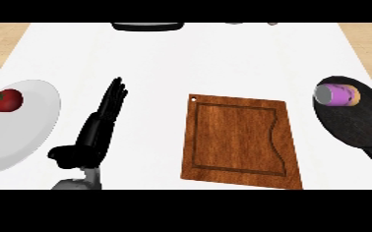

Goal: Pick the can from the cutting board and place it in the pan

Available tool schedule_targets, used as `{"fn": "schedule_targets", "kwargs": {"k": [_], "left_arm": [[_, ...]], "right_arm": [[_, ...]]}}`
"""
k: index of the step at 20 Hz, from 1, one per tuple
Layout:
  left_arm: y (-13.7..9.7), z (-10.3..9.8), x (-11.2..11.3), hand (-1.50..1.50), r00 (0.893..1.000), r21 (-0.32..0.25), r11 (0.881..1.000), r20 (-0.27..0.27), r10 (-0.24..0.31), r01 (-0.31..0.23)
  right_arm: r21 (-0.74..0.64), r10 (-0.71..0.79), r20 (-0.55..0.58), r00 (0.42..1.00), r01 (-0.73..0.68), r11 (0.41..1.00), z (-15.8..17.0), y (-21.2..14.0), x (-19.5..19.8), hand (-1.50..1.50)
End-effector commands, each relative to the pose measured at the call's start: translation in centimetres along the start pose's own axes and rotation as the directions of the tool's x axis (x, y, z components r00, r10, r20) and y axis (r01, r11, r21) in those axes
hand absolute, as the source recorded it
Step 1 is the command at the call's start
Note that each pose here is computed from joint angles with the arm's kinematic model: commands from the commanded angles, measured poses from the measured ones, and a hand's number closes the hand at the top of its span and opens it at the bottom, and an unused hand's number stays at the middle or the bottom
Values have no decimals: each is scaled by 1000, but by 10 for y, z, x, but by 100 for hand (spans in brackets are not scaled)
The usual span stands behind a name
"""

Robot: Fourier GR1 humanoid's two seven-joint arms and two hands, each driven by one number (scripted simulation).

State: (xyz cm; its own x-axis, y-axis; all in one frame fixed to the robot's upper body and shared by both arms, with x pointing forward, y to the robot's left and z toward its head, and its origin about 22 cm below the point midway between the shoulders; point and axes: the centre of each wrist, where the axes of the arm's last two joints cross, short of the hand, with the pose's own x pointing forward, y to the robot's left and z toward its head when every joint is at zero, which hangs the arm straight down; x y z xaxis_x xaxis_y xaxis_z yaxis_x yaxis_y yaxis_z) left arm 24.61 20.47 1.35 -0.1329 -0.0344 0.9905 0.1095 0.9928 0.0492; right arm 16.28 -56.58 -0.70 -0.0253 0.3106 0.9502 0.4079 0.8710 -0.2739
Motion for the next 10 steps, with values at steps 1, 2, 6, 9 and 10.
{"fn": "schedule_targets", "kwargs": {"k": [1, 2, 6, 9, 10], "left_arm": [[7, 13, 0, 0, 1000, 0, 1000, -11, -3, 3], [5, 10, -4, 0, 1000, -3, 1000, -14, -5, 5], [-1, 15, -17, 0, 1000, -3, 1000, -1, 1, -1], [-15, 2, -8, 0, 1000, 0, 1000, -4, 4, -4], [10, -1, -17, 0, 1000, -15, 1000, -6, 13, -13]], "right_arm": [[48, -16, 31, 999, 15, 999, 15, 6, -5, -150], [42, 10, 26, 1000, -11, 999, 11, -2, -3, -150], [61, -8, 48, 999, 5, 998, 35, -9, 1, -150], [49, 37, 21, 999, -38, 998, 39, -6, 5, -150], [42, 37, 44, 998, -39, 998, 37, 1, -2, -150]]}}
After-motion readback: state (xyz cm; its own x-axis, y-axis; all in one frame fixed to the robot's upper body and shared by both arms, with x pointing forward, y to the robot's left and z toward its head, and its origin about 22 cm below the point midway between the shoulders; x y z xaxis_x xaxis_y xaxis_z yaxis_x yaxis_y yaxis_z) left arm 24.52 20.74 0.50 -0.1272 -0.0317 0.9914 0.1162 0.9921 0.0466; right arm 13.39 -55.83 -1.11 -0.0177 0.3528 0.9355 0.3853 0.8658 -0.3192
